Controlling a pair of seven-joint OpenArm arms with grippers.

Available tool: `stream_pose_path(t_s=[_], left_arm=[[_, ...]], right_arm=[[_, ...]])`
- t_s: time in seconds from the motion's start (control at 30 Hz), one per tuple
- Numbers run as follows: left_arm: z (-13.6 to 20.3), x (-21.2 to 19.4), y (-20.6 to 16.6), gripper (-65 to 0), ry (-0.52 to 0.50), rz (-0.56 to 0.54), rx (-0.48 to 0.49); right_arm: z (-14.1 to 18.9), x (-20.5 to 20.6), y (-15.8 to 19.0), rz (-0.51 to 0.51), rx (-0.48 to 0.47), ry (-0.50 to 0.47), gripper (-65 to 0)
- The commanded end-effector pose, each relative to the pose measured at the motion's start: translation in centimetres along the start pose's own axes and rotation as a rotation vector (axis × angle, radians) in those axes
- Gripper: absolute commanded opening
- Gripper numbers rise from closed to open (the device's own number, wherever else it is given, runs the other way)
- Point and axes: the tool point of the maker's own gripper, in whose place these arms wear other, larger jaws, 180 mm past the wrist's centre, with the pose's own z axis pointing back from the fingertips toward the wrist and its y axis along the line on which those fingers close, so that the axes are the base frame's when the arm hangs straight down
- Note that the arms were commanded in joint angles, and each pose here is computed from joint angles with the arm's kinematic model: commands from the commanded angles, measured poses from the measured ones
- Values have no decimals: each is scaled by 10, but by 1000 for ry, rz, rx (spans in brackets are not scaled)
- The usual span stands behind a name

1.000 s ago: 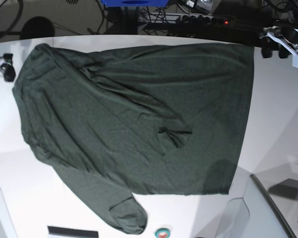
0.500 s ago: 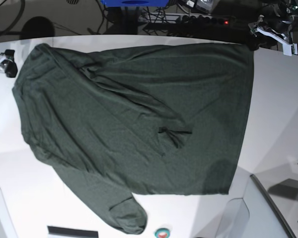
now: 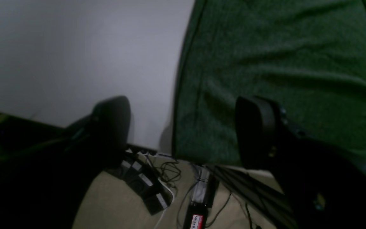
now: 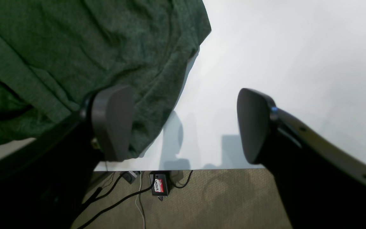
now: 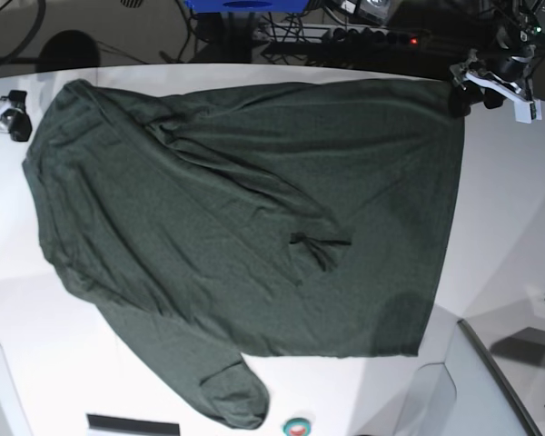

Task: Layout the t-shirt on the table in an organized manner, then fold the t-shirt properly
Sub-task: 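Grasp the shirt's shoulder corners with both grippers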

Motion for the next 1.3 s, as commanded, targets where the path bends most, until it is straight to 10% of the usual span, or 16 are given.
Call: stream_pose_path(t_s=[0.0,0.3,0.63,1.27], left_arm=[[0,7,-3,-156,-10,-37,-15],[-19,-21,-12,-176,82,-31,-35],[-22,-25,-8,-650,93,-14,-32],[-11,-9,-10,-650,61,-76,-24]], right_arm=[[5,13,-4,20,-6,-38,-171],[6,13,-6,16,-10,-43,-171],[-9,-18,-9,-65,15,31,-192],[-38,-58,20,-110,116,154,-197]])
